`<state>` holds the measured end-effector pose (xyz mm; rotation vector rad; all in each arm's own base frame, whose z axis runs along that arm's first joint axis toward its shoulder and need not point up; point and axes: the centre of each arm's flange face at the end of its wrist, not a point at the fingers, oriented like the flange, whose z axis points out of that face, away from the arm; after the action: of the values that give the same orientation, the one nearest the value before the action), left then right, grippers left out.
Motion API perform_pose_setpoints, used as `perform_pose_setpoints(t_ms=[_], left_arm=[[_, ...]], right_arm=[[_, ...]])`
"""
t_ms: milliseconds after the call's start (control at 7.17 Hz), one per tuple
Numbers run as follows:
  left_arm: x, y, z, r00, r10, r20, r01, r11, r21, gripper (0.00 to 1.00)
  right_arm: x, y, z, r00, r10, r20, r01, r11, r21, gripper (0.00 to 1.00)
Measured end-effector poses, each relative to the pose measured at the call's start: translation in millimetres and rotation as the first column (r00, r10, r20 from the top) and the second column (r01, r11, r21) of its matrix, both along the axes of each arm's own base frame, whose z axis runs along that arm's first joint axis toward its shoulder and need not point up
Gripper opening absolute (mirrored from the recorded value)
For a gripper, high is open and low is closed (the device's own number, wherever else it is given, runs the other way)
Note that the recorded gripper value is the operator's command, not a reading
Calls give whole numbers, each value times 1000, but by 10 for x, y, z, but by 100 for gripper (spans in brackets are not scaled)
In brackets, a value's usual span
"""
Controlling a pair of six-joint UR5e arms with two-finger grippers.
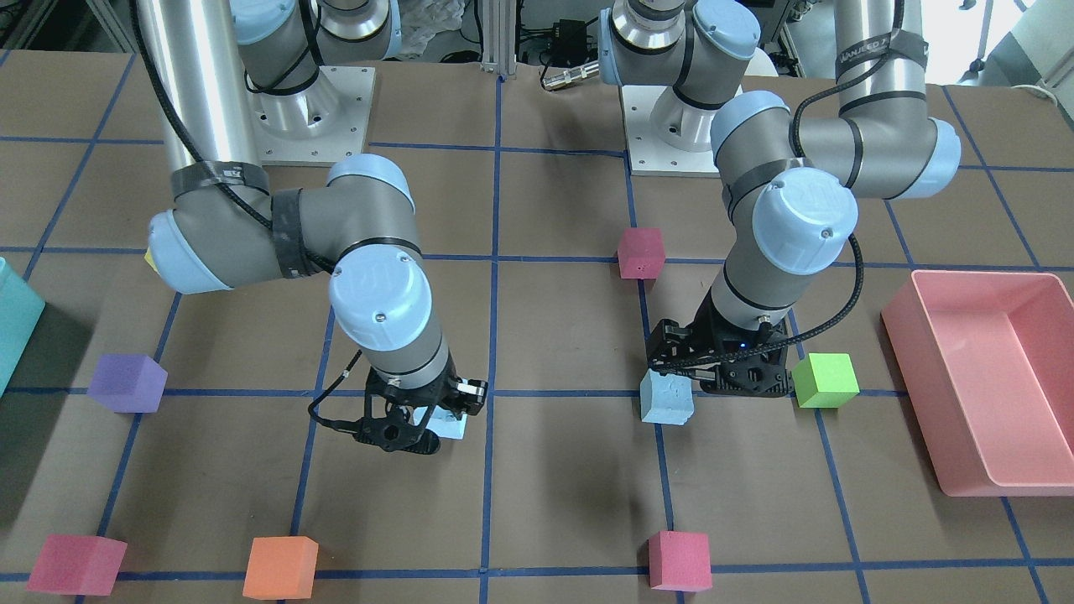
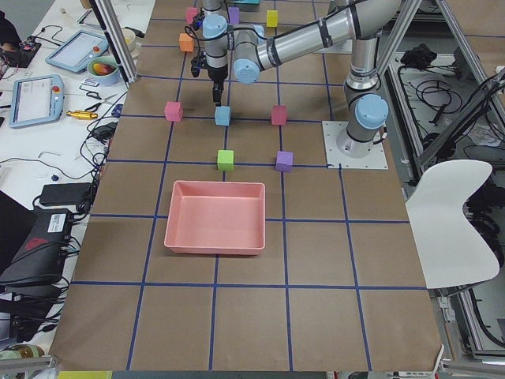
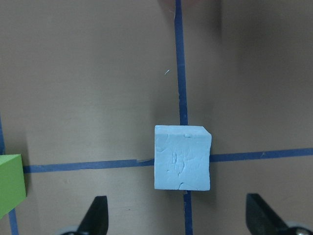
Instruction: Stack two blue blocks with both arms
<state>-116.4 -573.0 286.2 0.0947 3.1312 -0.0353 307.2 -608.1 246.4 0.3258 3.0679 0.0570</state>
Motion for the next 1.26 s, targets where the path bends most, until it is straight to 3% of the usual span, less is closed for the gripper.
perform_pose_setpoints(t_ms=[279,837,977,1116,1256], left_arm=[[36,-45,-314,1000,7,-8,-7,1000,26,100],[54,-39,-785,1000,17,-13,-16,998,56,100],[54,-42,-847,1000,16,-13,-15,998,64,89],[54,-53,-880,1000,15,-13,-14,998,60,86],[54,-74,-884,1000,14,-14,-13,999,43,89]], right_arm=[[291,105,-107,1000,-23,-5,23,1000,15,0],[510,200,-306,1000,-4,-9,4,999,41,0],[528,212,-327,1000,2,-10,-2,999,45,83],[531,219,-340,1000,10,-10,-9,999,47,100],[529,225,-349,1000,16,-14,-16,999,48,100]])
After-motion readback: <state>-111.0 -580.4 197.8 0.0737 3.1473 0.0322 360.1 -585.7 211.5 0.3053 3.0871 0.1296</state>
